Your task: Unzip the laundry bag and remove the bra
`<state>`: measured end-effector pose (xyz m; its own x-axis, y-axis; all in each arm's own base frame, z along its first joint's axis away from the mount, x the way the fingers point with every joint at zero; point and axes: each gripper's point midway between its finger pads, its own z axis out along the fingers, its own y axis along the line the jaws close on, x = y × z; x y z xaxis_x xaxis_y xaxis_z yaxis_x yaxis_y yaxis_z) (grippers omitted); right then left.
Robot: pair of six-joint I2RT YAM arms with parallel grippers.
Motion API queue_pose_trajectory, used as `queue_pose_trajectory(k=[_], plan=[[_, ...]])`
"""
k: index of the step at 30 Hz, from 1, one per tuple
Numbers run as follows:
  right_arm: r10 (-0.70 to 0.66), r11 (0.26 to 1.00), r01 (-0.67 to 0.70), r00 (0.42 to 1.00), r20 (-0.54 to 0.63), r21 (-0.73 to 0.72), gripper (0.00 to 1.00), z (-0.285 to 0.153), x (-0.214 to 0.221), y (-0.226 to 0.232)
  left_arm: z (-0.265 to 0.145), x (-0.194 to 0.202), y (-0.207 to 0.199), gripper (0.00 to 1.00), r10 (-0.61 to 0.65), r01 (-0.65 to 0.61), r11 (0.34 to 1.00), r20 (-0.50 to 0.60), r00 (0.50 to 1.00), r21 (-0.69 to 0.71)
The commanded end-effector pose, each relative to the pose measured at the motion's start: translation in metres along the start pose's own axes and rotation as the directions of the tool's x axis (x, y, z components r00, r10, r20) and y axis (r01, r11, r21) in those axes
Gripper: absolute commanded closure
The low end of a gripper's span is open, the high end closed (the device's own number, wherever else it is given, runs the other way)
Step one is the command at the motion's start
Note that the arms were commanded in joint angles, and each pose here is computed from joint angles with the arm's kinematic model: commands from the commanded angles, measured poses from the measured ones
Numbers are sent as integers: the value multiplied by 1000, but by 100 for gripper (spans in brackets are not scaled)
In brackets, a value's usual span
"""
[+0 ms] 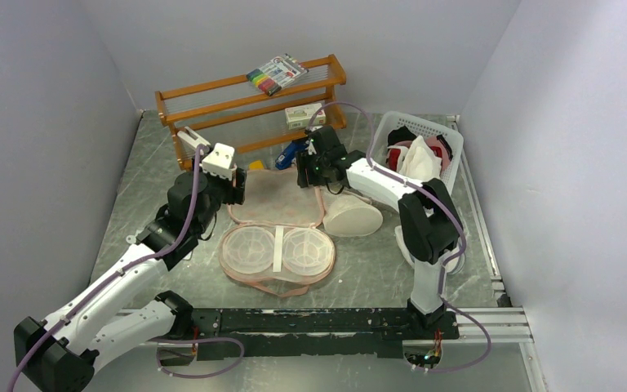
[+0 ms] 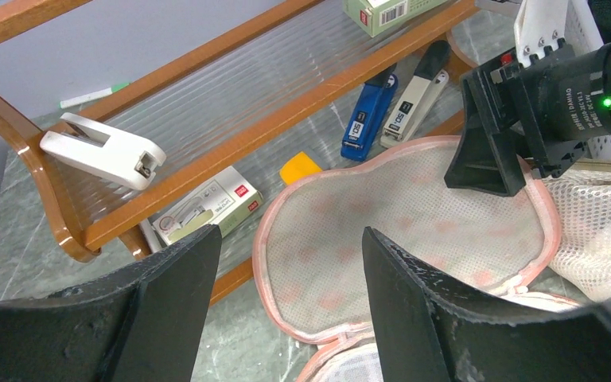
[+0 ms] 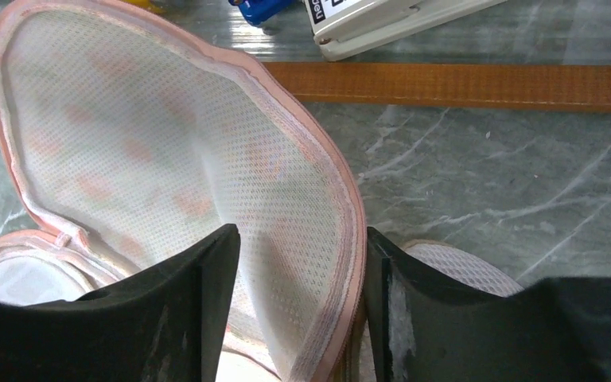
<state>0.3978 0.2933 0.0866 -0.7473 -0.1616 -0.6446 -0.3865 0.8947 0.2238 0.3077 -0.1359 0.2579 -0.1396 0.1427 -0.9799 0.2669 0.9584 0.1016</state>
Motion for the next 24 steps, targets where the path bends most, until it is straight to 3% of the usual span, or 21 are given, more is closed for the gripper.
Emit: queue_pose_trajectory(k=[1, 8, 18, 24], plan=[[-1, 999, 3, 998, 61, -38, 46, -6, -22, 10, -1, -23, -3, 23, -36, 34, 999, 61, 998, 25], [-8, 998, 13, 996, 84, -57, 64, -14, -26, 14, -2, -26, -3, 23, -39, 37, 999, 70, 997, 29], [-22, 994, 36, 992, 122, -107, 78, -35, -39, 25, -3, -26, -3, 24, -38, 36, 999, 70, 997, 26], [-46, 980, 78, 984, 174, -181, 94, -54, -41, 38, 0, -22, -2, 25, -31, 31, 999, 57, 998, 18]])
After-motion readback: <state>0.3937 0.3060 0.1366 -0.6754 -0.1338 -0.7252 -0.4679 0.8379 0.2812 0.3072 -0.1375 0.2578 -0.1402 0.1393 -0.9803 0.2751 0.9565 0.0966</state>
